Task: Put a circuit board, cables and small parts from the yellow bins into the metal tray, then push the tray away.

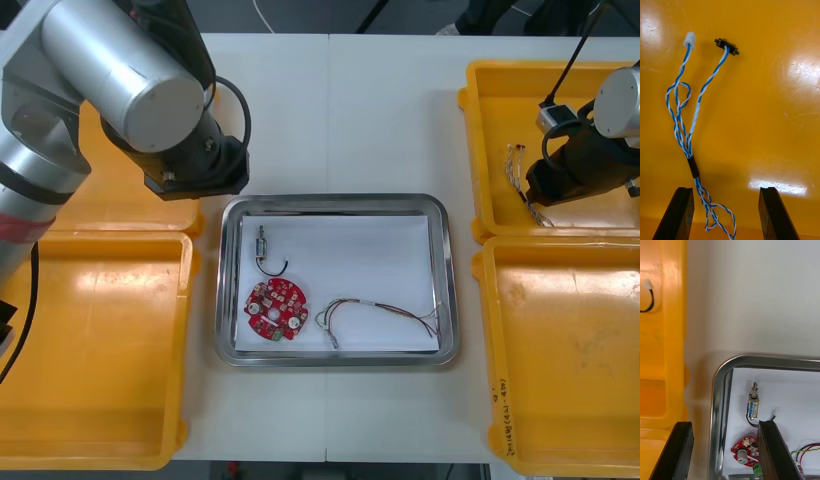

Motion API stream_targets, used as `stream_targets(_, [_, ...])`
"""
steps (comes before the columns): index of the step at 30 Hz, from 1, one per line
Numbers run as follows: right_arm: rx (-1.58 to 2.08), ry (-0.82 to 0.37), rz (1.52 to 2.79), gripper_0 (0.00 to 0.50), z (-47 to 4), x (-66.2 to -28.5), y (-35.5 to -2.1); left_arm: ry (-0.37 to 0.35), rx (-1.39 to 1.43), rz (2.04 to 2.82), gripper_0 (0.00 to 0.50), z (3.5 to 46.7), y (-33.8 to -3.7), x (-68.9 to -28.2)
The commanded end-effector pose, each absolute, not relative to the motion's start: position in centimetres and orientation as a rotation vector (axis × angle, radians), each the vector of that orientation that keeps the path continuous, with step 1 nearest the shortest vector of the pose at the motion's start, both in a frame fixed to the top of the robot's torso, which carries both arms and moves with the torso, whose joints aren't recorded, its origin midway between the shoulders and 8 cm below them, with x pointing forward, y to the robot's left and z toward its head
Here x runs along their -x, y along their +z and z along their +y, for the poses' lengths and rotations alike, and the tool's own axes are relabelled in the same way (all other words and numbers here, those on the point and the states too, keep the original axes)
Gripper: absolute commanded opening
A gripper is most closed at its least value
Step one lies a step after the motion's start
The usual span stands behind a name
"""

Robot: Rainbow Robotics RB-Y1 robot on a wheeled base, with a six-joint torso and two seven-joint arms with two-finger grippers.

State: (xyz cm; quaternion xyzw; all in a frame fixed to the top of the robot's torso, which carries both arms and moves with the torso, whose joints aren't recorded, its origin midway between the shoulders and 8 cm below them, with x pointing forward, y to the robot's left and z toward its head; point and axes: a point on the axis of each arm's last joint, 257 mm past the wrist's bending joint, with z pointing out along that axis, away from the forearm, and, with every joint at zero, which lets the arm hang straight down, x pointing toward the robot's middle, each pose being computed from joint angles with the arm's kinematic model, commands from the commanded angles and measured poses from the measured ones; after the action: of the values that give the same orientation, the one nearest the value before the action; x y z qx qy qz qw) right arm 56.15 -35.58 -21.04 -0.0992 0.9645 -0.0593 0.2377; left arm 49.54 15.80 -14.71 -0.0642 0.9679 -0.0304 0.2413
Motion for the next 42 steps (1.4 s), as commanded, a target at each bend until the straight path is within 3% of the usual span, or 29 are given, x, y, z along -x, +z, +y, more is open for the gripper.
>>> stream_targets(1, [0.251, -0.148, 2.603, 0.500, -33.7, -57.6, -19.5, -0.124, 0.340, 2.558, 0.500, 17.5, -9.5, -51.4])
stream_targets(7, [0.235, -0.133, 2.606, 0.500, -33.2, -57.7, -20.1, -0.125, 0.468, 2.546, 0.500, 20.2, -8.2, -53.0])
stream_targets(22, [0.211, -0.095, 2.594, 0.500, -33.0, -57.6, -21.6, -0.233, 0.762, 2.463, 0.500, 25.6, -5.3, -57.5])
stream_targets(42, [0.166, -0.047, 2.621, 0.500, -33.0, -56.5, -24.0, -0.315, 0.985, 2.414, 0.500, 28.6, -6.7, -61.4])
